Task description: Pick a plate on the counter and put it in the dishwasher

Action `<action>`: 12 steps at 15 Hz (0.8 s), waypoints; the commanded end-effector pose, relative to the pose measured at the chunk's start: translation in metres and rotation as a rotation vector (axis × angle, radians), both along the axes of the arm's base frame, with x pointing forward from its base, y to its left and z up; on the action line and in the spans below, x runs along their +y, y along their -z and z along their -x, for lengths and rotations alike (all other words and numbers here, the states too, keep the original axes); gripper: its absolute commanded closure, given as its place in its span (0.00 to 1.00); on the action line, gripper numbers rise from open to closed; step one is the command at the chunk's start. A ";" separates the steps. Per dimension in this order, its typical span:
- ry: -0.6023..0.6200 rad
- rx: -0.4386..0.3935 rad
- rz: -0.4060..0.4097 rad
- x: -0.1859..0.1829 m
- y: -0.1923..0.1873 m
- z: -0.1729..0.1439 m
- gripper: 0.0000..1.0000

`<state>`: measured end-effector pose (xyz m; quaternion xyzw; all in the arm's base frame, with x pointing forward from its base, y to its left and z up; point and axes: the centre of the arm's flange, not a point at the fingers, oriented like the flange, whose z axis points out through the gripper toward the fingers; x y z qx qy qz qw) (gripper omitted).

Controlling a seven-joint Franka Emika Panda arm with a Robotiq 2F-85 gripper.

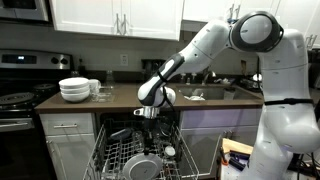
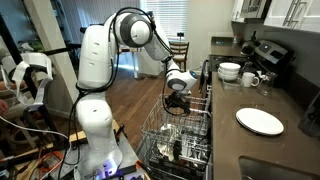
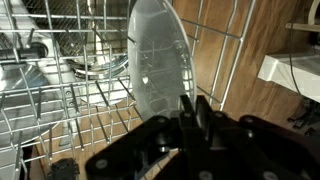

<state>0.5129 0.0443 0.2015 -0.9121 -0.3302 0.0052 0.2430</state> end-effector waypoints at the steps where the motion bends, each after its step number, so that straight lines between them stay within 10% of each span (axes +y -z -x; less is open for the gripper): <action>1: 0.013 0.026 0.004 0.000 0.002 -0.008 0.63; 10: 0.031 0.033 0.013 0.006 0.002 -0.010 0.00; 12: 0.031 0.031 0.012 0.008 0.000 -0.009 0.00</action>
